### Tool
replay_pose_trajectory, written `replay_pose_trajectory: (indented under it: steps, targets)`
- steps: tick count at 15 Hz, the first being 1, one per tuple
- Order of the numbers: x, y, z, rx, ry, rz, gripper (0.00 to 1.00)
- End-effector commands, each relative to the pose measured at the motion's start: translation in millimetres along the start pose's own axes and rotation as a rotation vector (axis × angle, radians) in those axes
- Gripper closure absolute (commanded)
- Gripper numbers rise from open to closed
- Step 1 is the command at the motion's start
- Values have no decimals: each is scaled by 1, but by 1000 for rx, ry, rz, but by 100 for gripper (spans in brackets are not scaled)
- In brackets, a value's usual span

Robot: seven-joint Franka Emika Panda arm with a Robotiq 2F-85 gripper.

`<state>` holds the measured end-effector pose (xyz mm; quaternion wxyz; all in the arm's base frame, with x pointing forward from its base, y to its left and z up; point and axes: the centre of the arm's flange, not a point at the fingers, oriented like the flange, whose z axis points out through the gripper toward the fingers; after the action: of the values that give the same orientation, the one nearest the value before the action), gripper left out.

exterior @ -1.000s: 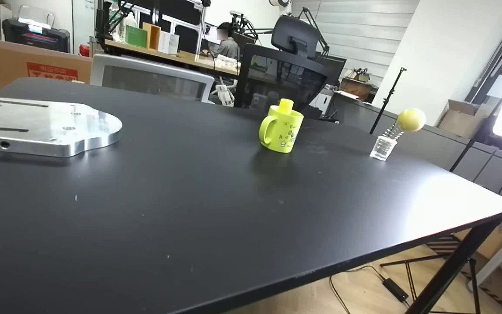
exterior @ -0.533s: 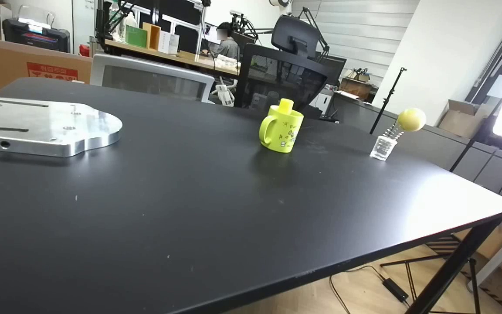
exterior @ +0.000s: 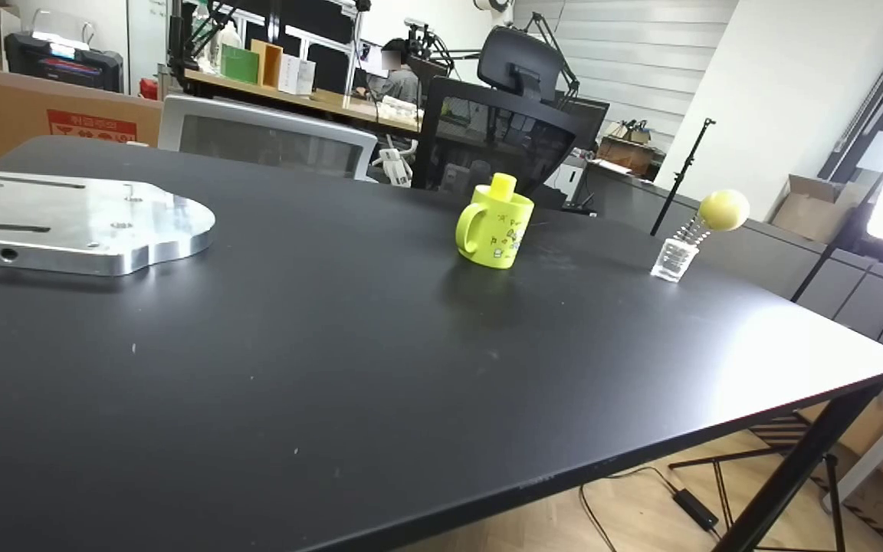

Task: Remove the glue stick from the mug and put it on the table

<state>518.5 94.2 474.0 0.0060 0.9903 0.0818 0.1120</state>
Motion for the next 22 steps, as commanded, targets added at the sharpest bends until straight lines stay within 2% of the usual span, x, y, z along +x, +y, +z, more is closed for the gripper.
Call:
replay_pose_trajectory:
  steps: [1,3,8,11,12,18,22]
  targets:
    - [69,-18,40,35,-28,-96,0]
    - [91,-44,63,27,-61,-166,0]
    - [136,-104,100,-93,-118,-411,0]
    - [150,-122,118,-77,-162,-526,0]
    - [116,-116,114,-70,-139,-473,0]
    - [119,-118,121,-66,-145,-481,0]
    - [120,-107,150,-62,-96,-400,0]
